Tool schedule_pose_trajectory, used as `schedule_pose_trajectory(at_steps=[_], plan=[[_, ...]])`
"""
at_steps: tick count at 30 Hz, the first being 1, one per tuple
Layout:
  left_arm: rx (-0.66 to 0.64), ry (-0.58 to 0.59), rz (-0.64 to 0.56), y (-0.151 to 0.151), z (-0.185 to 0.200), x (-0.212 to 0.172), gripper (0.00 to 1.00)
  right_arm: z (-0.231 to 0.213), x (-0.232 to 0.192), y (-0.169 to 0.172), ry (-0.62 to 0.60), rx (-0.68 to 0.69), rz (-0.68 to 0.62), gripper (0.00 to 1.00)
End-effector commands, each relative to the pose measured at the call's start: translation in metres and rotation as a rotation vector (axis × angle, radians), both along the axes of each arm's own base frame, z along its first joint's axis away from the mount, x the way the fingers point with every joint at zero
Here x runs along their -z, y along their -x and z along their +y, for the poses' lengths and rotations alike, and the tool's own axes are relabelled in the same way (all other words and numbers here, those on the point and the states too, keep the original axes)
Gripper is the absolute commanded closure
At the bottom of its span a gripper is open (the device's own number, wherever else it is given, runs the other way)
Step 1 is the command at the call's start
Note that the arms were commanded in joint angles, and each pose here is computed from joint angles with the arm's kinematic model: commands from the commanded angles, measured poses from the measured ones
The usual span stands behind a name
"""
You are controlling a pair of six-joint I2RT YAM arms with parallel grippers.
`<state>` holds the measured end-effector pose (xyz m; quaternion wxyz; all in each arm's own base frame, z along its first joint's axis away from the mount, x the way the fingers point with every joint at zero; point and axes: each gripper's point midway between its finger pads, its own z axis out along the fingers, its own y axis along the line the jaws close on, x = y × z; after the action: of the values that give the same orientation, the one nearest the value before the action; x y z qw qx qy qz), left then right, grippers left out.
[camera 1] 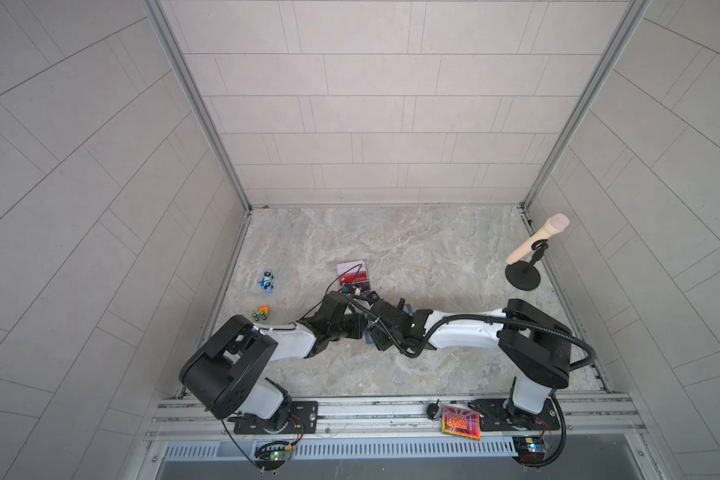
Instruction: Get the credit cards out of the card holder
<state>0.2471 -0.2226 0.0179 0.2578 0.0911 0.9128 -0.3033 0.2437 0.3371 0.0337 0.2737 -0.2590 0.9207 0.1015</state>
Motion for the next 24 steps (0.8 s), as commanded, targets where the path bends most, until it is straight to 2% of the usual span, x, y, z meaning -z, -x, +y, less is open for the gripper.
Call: schedule_pose_trajectory(at_steps=[1, 10, 24], plan=[[-0.007, -0.049, 0.066, 0.0144, 0.0101, 0.0169, 0.92, -0.0115, 0.0101, -0.0022, 0.074, 0.037, -0.009, 0.39], [-0.003, -0.052, 0.072, 0.0144, 0.0095, 0.0189, 0.92, -0.013, 0.0128, 0.001, 0.058, 0.041, 0.001, 0.47], [0.009, -0.063, 0.072, 0.0134, 0.0085, 0.018, 0.92, -0.0191, 0.0068, -0.0067, 0.065, 0.062, -0.019, 0.65]])
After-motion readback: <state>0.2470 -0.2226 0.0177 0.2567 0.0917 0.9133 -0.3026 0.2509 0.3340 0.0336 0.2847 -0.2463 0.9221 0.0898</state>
